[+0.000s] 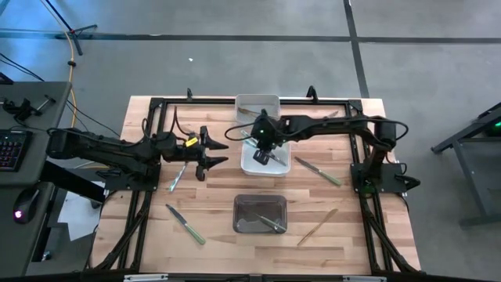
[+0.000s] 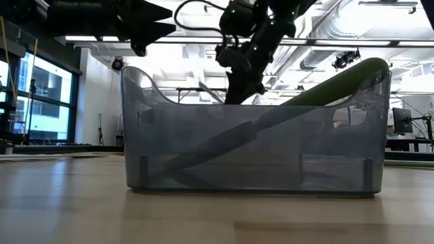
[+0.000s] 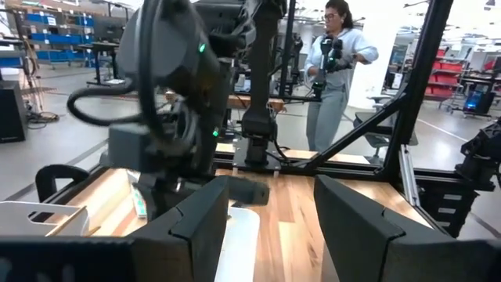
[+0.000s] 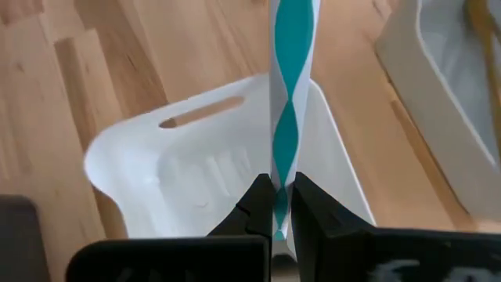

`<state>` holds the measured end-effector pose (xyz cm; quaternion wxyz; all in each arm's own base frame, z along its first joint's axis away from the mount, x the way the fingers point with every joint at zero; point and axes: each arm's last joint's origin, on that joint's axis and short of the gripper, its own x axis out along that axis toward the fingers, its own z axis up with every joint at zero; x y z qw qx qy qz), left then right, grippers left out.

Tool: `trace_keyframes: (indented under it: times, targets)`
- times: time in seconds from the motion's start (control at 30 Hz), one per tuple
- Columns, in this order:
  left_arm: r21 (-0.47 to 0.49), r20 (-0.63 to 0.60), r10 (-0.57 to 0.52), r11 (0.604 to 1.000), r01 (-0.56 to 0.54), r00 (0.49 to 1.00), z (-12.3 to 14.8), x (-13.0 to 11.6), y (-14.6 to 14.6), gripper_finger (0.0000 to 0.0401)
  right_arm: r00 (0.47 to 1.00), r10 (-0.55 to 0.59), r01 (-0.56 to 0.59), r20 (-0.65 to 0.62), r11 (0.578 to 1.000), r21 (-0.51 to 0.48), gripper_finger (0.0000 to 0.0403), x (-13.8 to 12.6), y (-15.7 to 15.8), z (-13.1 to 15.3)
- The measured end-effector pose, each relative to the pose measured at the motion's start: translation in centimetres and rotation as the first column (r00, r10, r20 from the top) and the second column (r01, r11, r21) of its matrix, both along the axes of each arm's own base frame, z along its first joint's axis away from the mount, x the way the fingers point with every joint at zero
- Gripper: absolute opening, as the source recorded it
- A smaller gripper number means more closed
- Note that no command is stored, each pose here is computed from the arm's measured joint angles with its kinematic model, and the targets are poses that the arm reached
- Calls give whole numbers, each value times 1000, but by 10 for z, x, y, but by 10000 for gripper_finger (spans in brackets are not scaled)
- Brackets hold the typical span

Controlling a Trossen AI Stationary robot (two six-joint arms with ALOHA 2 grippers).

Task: Sort silverware by color (type)
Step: Put the white-blue table knife into the white bin, then put the light green table knife into the black bin

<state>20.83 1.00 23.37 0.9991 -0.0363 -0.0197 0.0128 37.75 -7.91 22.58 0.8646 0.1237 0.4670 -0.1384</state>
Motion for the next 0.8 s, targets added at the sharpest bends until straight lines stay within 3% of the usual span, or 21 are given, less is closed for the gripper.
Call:
trace_keyframes:
  times: [0.23, 0.43, 0.6, 0.8]
  targets:
    - [-1, -5, 4, 1000, -4, 1000, 0, 0, 0, 181, 999, -3, 4, -43, 1000, 15, 6, 4, -4, -15]
    - [-1, -23, 5, 1000, -5, 1000, -2, 0, 0, 181, 999, 12, -12, -52, 1000, -3, 57, 4, -3, -17]
    - [2, -41, 7, 1000, -7, 999, -4, 0, 0, 181, 999, 43, -44, -23, 995, -89, 98, 0, 5, 2]
    - [47, -77, 10, 999, -6, 997, -7, 0, 0, 181, 997, 73, -72, -3, 977, -198, 79, -21, 27, 32]
